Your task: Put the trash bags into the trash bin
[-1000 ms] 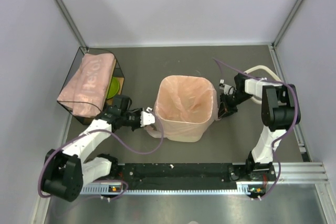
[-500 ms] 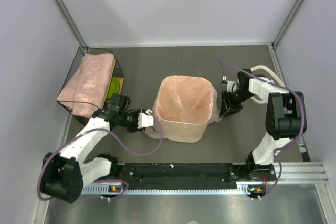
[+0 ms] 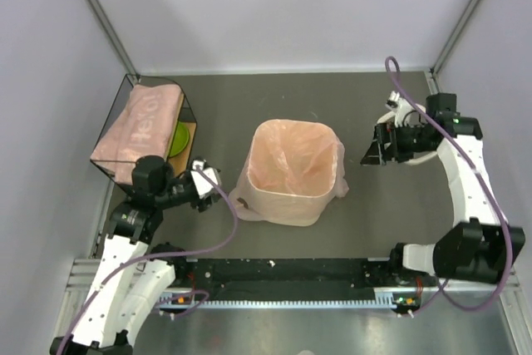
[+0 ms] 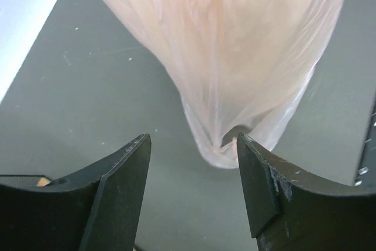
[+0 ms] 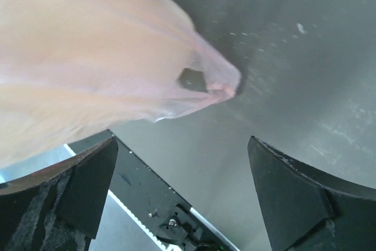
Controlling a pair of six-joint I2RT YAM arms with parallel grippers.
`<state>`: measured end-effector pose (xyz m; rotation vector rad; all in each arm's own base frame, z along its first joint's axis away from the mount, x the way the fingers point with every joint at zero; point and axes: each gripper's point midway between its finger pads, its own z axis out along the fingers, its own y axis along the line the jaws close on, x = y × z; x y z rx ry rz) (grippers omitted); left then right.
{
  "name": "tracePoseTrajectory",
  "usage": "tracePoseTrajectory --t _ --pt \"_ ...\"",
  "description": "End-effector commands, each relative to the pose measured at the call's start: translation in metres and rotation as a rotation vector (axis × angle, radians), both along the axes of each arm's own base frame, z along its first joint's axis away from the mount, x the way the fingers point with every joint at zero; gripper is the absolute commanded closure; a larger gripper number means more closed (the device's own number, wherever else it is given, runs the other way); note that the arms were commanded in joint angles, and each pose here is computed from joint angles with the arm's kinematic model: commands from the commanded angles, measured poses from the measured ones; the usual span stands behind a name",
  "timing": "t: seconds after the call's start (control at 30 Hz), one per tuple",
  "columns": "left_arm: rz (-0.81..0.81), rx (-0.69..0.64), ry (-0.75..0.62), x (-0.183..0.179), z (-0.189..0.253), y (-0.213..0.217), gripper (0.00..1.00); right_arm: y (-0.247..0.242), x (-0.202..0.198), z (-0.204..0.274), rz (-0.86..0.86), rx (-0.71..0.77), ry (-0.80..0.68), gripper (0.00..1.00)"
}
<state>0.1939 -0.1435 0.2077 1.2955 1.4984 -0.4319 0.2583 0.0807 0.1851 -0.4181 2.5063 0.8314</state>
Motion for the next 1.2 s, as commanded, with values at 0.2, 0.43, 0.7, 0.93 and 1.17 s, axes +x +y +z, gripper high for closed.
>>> tracePoseTrajectory --t 0.2,0.43,0.7,0.93,1.17 --pt "-0.054 -0.28 0.301 -0.032 0.012 -0.034 0.33 0.08 -0.101 0.065 0.411 0.259 -0.225 0.01" --pt "-0.124 -0.24 0.266 -0.027 -0.004 -0.059 0.29 0.08 -0.13 0.043 0.602 0.141 -0.35 0.01" --pt "-0.027 -0.31 0.236 -0.012 -0.019 -0.095 0.32 0.107 -0.085 0.022 0.462 0.068 -0.512 0.01" --pt "0.124 -0.324 0.214 0.016 -0.033 -0.101 0.33 0.11 -0.021 0.017 0.269 0.0 -0.578 0.01" --pt "0.166 -0.253 0.213 0.03 -0.025 -0.101 0.35 0.091 -0.018 0.004 0.215 -0.081 -0.516 0.01"
